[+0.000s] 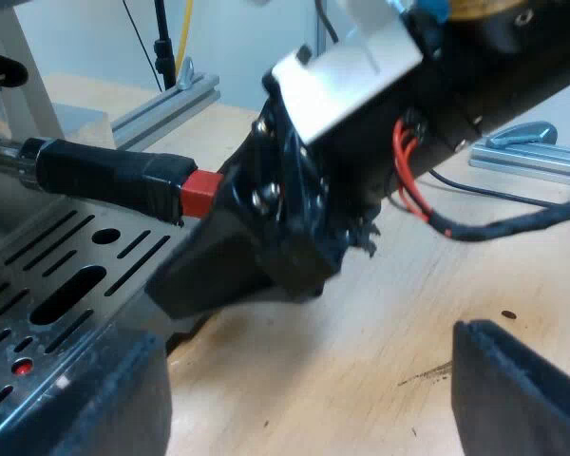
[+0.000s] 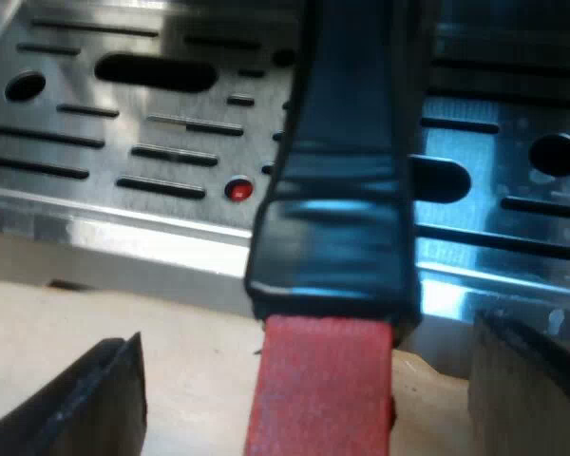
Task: Grind coffee beans and then tamp
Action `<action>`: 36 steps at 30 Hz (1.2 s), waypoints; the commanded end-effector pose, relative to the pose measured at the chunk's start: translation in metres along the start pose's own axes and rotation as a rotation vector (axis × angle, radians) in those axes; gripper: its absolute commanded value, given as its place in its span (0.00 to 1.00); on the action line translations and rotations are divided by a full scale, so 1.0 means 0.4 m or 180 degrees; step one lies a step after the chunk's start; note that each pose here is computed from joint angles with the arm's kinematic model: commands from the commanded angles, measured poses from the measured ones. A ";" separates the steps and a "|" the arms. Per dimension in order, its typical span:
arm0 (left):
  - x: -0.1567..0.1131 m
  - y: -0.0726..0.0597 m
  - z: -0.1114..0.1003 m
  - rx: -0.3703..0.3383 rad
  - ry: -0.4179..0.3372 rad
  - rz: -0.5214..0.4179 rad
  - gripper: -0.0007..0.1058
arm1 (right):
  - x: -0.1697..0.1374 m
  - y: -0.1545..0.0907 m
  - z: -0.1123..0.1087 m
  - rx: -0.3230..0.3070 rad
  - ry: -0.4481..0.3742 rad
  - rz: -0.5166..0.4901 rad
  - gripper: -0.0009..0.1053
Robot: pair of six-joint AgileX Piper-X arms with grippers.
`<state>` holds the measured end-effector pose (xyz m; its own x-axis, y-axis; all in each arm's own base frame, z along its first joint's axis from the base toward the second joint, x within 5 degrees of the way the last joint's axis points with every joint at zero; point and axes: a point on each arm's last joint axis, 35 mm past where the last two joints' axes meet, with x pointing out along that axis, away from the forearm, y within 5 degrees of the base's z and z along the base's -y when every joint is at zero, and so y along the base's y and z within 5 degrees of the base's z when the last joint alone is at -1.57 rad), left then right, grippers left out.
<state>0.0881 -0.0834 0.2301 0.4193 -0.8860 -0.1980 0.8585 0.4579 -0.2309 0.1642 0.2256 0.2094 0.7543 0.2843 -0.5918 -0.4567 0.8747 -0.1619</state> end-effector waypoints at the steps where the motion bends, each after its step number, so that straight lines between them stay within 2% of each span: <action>1: -0.002 -0.005 0.013 0.0016 -0.0079 -0.0046 0.60 | 0.011 0.004 0.002 -0.0109 0.0014 0.0034 0.68; 12: -0.002 -0.005 0.013 0.0016 -0.0079 -0.0046 0.60 | 0.012 0.004 0.005 -0.0070 -0.0024 0.0019 0.68; 14: -0.002 -0.005 0.013 0.0016 -0.0079 -0.0046 0.60 | 0.012 0.004 0.005 0.0002 -0.0024 0.0020 0.67; 18: -0.002 -0.005 0.013 0.0016 -0.0079 -0.0046 0.60 | 0.012 0.004 0.005 0.0003 -0.0024 0.0020 0.57; 21: -0.002 -0.005 0.013 0.0016 -0.0079 -0.0046 0.60 | 0.012 0.004 0.005 0.0020 -0.0024 0.0020 0.45; 25: -0.002 -0.005 0.013 0.0016 -0.0079 -0.0046 0.60 | 0.012 0.004 0.005 0.0169 -0.0025 0.0015 0.44; 31: -0.002 -0.005 0.013 0.0016 -0.0079 -0.0046 0.60 | 0.012 0.004 0.005 0.0170 -0.0025 0.0014 0.43; 33: -0.002 -0.005 0.012 0.0013 -0.0074 -0.0045 0.60 | 0.012 0.004 0.005 0.0170 -0.0025 0.0014 0.40; 34: -0.002 -0.005 0.012 0.0014 -0.0074 -0.0046 0.60 | 0.012 0.004 0.005 0.0170 -0.0025 0.0014 0.26; 36: -0.002 -0.005 0.012 0.0014 -0.0074 -0.0046 0.60 | 0.012 0.004 0.005 0.0170 -0.0025 0.0014 0.16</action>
<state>0.0881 -0.0834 0.2301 0.4193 -0.8860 -0.1980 0.8585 0.4579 -0.2309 0.1658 0.2283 0.2048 0.7463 0.2920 -0.5981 -0.4447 0.8873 -0.1218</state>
